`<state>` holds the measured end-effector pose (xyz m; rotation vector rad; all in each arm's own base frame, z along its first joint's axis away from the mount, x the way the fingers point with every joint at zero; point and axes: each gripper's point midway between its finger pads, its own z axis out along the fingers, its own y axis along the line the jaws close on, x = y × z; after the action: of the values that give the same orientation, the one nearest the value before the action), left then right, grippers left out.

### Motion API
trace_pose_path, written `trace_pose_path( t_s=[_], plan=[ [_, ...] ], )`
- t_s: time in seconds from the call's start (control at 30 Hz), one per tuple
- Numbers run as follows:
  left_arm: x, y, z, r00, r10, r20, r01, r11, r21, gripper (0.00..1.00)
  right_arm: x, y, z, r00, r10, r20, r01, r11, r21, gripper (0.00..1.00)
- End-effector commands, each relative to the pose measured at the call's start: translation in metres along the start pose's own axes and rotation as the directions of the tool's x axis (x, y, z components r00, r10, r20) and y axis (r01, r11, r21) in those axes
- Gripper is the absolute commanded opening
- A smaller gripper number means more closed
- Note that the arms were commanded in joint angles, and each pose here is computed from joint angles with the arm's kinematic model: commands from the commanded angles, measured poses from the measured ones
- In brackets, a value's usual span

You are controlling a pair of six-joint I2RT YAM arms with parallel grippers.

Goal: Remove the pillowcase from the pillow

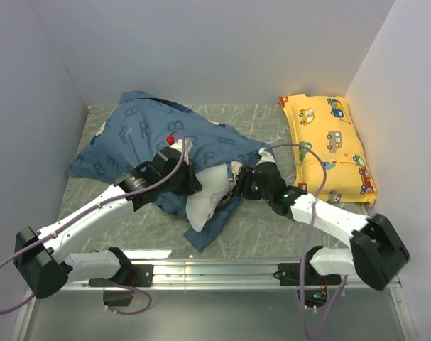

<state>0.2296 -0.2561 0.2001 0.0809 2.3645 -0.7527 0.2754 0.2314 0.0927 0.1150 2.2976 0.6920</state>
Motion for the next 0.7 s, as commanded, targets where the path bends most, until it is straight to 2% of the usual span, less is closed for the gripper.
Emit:
trace_pose_path(
  t_s=[0.0, 0.2, 0.3, 0.43, 0.53, 0.57, 0.63, 0.67],
  plan=[
    [-0.026, -0.036, -0.009, 0.993, -0.04, 0.108, 0.026, 0.991, 0.129, 0.0, -0.044, 0.039, -0.045, 0.988, -0.055, 0.147, 0.072, 0.991, -0.114, 0.62],
    [-0.031, -0.05, -0.004, 0.993, -0.038, 0.11, 0.021, 0.988, 0.156, 0.0, -0.048, 0.051, -0.085, 0.975, -0.112, 0.194, 0.132, 0.987, -0.095, 0.78],
    [-0.03, -0.058, -0.005, 0.994, -0.031, 0.102, 0.013, 0.986, 0.167, 0.0, -0.062, 0.052, -0.085, 0.969, -0.133, 0.208, 0.144, 0.989, -0.038, 0.82],
    [-0.036, -0.06, -0.01, 0.992, -0.021, 0.123, 0.003, 0.989, 0.147, 0.0, -0.076, 0.043, -0.058, 0.967, -0.18, 0.179, 0.163, 0.981, 0.102, 0.85],
    [-0.035, -0.06, -0.02, 0.992, -0.012, 0.125, -0.006, 0.99, 0.143, 0.0, -0.089, 0.017, -0.041, 0.97, -0.193, 0.149, 0.153, 0.958, 0.242, 0.63],
    [-0.038, -0.063, -0.028, 0.99, -0.01, 0.138, -0.012, 0.988, 0.155, 0.0, -0.095, 0.006, -0.038, 0.969, -0.191, 0.159, 0.142, 0.95, 0.28, 0.45],
    [-0.038, -0.062, -0.041, 0.99, -0.001, 0.145, -0.022, 0.987, 0.16, 0.0, -0.101, -0.007, -0.037, 0.968, -0.187, 0.166, 0.127, 0.939, 0.321, 0.31],
    [-0.038, -0.06, -0.046, 0.989, 0.008, 0.147, -0.031, 0.988, 0.153, 0.0, -0.11, -0.022, -0.039, 0.968, -0.171, 0.184, 0.095, 0.928, 0.361, 0.18]
  ],
)
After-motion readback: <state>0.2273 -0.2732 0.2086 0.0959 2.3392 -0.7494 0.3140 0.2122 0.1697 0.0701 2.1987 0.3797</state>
